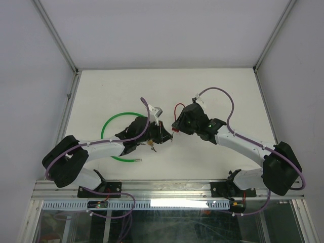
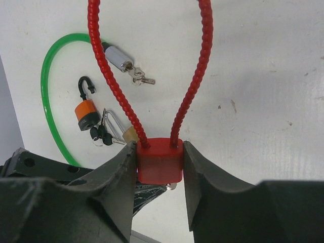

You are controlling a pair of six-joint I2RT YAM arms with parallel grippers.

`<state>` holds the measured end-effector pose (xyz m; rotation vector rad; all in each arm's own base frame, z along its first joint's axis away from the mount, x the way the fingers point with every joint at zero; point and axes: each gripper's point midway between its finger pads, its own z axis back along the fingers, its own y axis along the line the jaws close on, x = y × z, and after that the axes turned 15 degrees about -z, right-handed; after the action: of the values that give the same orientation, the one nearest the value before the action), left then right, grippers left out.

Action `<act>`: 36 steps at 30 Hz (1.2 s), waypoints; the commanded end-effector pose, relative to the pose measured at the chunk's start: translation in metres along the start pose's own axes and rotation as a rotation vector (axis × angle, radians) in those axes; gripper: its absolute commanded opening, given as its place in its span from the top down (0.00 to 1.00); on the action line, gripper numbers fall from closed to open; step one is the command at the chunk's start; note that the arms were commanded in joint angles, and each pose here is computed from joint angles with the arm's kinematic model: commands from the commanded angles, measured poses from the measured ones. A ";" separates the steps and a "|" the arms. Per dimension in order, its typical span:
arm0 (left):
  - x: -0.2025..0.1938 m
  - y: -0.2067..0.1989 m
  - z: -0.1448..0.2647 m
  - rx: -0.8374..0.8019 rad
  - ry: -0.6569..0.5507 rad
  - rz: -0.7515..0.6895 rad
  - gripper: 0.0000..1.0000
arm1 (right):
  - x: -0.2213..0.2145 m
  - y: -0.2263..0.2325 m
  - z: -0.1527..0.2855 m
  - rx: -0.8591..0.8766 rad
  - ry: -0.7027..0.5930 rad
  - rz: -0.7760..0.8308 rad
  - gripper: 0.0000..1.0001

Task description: Unlock with the key

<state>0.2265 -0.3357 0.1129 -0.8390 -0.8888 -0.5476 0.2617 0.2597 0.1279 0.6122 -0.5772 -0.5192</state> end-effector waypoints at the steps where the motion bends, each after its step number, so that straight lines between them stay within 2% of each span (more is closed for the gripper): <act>1: 0.018 -0.004 -0.009 -0.007 -0.047 -0.036 1.00 | 0.012 0.026 0.004 0.061 -0.043 -0.012 1.00; 36: 0.027 -0.010 -0.006 -0.031 -0.091 -0.036 1.00 | 0.001 0.023 -0.007 0.006 0.005 0.037 1.00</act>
<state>0.2294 -0.3393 0.1036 -0.8298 -0.8738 -0.5520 0.2605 0.2637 0.1135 0.5474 -0.5365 -0.4893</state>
